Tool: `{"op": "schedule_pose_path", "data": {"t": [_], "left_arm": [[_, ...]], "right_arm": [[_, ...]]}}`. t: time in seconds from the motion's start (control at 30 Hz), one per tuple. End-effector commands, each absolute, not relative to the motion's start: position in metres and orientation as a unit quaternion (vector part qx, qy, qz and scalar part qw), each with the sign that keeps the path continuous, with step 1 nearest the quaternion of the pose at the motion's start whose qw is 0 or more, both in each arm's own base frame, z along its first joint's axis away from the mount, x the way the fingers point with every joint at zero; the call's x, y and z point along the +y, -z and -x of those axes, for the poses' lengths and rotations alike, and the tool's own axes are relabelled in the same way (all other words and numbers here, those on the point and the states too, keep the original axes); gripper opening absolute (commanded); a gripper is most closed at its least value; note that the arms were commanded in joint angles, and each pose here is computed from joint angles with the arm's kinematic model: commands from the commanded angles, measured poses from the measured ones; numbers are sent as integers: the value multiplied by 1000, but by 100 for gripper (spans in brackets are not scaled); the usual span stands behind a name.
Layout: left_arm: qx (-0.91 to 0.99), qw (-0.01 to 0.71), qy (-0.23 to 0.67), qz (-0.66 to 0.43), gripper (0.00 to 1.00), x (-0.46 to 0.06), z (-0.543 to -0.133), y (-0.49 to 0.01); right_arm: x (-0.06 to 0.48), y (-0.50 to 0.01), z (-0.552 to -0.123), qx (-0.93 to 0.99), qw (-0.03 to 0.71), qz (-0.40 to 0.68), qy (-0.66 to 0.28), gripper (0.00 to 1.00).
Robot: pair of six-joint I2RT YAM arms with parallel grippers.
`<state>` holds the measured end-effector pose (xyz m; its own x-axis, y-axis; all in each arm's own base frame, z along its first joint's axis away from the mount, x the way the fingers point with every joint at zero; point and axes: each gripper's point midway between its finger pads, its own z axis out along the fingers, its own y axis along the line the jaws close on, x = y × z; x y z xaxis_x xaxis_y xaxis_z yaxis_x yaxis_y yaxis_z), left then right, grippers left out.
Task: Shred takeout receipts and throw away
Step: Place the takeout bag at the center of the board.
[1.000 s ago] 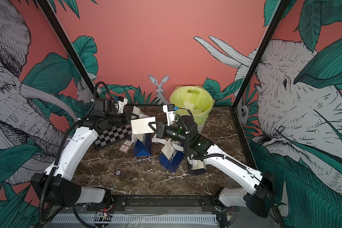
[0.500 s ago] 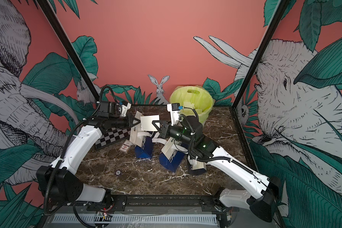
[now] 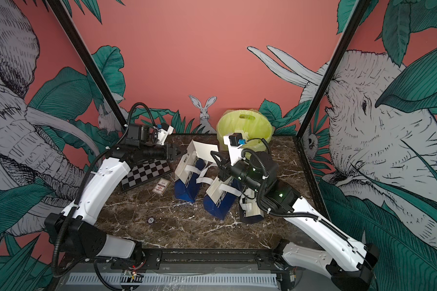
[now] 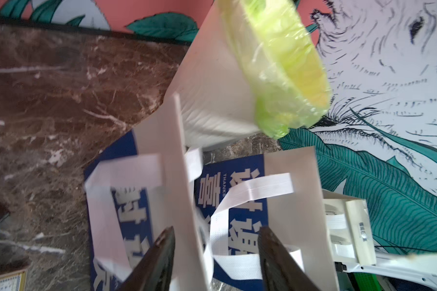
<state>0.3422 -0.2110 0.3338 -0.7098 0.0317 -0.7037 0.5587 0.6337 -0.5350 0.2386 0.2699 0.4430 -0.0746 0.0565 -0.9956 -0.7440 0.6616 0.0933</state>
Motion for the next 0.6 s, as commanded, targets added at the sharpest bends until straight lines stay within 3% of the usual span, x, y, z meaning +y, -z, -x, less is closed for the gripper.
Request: {"op": "schedule_pose_path", "data": {"t": [0.0, 0.1, 0.23, 0.37, 0.57], "left_arm": [[791, 424, 358, -257, 60, -210, -323, -391], [726, 519, 320, -318, 65, -211, -310, -435], [633, 621, 271, -374, 69, -218, -295, -487], [595, 642, 283, -392, 69, -233, -302, -519], [518, 629, 362, -452, 69, -277, -310, -536]], "right_arm": [[238, -454, -251, 642, 686, 299, -169, 0], [212, -455, -270, 649, 694, 288, -118, 0], [177, -467, -298, 653, 705, 252, -118, 0], [166, -476, -315, 631, 719, 266, -119, 0], [179, -491, -308, 567, 740, 324, -163, 0]]}}
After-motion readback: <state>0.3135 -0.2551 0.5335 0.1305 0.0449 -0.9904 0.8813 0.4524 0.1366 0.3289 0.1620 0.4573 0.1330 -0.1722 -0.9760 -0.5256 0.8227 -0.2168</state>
